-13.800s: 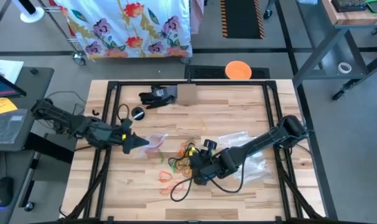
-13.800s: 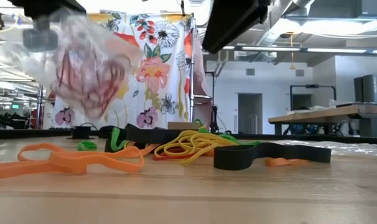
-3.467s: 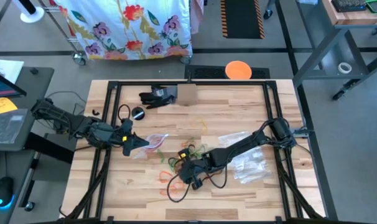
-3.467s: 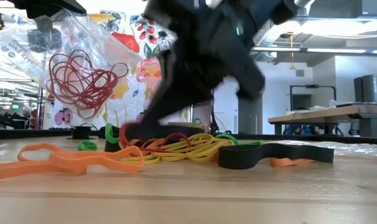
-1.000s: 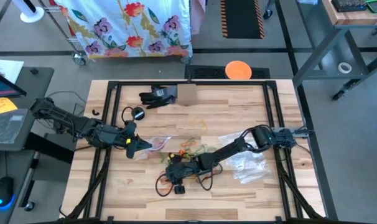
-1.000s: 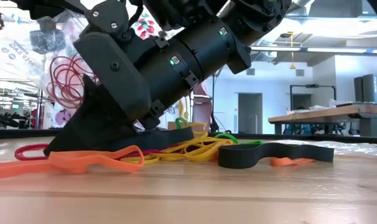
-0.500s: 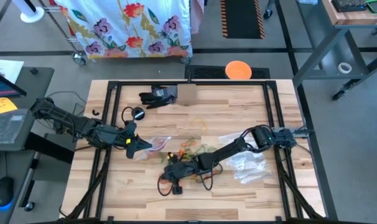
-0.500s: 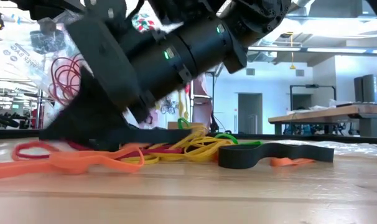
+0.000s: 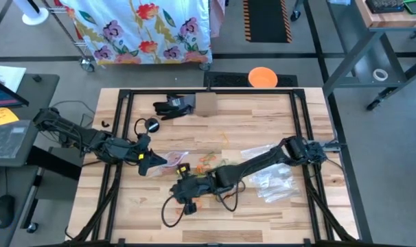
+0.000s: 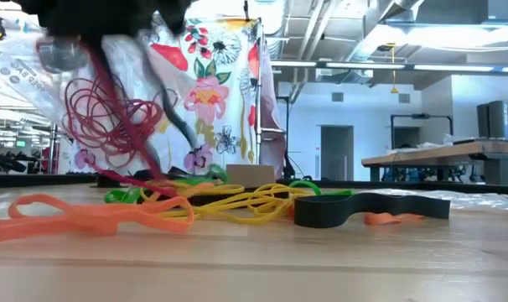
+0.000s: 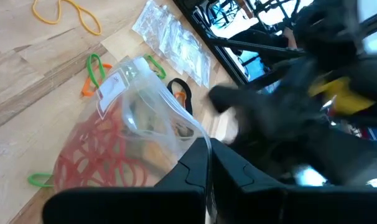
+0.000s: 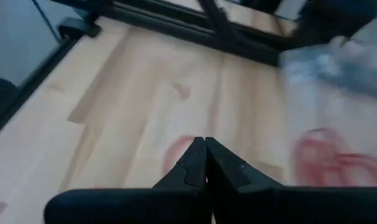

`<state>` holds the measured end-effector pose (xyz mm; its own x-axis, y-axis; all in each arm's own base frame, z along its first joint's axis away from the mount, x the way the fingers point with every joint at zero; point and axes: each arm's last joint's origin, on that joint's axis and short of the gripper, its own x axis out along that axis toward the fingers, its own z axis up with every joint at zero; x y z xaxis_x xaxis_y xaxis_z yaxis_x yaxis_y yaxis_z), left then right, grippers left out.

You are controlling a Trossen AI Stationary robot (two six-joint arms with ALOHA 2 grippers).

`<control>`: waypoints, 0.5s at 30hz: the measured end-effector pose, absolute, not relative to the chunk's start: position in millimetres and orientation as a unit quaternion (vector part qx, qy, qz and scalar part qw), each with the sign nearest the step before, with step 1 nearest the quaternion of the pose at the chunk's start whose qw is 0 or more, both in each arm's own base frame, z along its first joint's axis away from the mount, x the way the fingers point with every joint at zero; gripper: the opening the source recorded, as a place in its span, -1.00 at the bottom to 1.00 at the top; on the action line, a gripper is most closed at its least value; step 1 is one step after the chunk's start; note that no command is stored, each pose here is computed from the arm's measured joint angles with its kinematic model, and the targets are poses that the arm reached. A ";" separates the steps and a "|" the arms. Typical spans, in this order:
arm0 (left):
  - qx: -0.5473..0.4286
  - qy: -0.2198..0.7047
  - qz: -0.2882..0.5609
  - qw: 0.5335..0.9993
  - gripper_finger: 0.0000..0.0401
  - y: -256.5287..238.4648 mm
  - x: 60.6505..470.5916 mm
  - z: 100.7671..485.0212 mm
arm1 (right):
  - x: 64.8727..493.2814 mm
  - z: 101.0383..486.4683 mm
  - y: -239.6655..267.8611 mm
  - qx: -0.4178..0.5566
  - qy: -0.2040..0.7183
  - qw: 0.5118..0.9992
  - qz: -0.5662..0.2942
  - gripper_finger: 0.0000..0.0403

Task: Sort rubber bands
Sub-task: Put the red rubber band into the transparent zip bag

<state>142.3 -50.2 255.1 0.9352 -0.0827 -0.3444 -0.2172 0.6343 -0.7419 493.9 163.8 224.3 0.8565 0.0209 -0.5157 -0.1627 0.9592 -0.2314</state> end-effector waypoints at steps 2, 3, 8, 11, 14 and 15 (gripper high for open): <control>-0.423 0.179 0.035 0.888 -1.00 -50.4 142.2 254.9 | 486.7 239.8 160.9 -0.150 0.287 0.946 0.030 -1.00; -0.422 0.179 0.033 0.888 -1.00 -50.5 142.3 255.0 | 483.6 246.9 159.7 -0.154 0.295 0.943 0.025 -1.00; -0.414 0.182 0.029 0.891 -1.00 -50.7 142.2 254.9 | 460.8 270.1 150.5 -0.183 0.346 0.919 -0.040 -1.00; -0.411 0.183 0.026 0.893 -1.00 -50.9 142.1 254.9 | 443.8 287.0 148.8 -0.194 0.358 0.908 -0.096 -1.00; -0.410 0.184 0.023 0.893 -1.00 -51.1 142.2 255.1 | 428.3 302.1 150.1 -0.206 0.356 0.900 -0.147 -1.00; -0.410 0.185 0.023 0.893 -1.00 -51.1 142.1 254.9 | 423.9 306.0 151.4 -0.208 0.355 0.898 -0.156 -1.00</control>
<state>142.1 -51.1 254.9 0.9308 -0.1105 -0.3485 -0.1920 0.6635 -0.7231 423.9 151.4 306.0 0.6998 -0.4276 -0.5723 0.1321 0.8647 -0.4846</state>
